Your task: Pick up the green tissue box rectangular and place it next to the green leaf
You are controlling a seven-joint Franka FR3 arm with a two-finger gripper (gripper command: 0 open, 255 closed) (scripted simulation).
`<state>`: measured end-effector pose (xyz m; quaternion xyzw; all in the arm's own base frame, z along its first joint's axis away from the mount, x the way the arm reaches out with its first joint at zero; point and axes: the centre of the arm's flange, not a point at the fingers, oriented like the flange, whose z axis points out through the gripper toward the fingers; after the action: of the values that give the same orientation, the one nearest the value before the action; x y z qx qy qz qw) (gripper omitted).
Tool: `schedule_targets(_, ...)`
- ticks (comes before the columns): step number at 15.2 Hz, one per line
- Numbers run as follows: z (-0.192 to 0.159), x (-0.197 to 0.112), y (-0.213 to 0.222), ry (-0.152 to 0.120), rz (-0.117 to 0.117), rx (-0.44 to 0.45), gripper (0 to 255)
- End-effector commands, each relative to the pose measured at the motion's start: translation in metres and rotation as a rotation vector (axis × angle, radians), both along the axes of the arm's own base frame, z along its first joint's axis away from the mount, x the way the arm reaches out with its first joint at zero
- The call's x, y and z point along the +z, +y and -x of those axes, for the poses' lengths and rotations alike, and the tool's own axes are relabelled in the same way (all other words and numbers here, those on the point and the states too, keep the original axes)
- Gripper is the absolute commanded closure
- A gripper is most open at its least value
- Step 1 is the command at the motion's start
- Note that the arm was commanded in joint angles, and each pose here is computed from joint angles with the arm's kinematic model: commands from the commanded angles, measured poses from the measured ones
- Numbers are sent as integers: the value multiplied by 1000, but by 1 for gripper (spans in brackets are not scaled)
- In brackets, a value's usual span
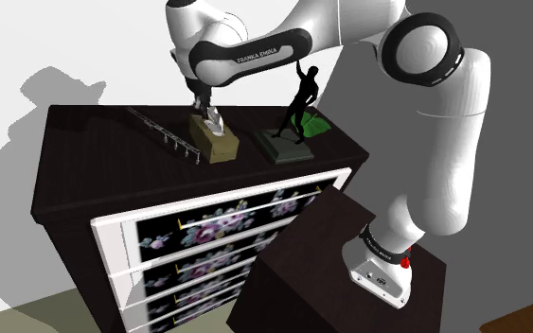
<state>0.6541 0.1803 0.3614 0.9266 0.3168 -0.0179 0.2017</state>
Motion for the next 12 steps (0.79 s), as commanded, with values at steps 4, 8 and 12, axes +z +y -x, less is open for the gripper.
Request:
schedule_targets(4, 0, -2, 1, 4, -1, 1, 255)
schedule_targets(8, 0, -2, 1, 4, -1, 1, 255)
schedule_targets(12, 37, 8, 5, -4, 104, 13, 0)
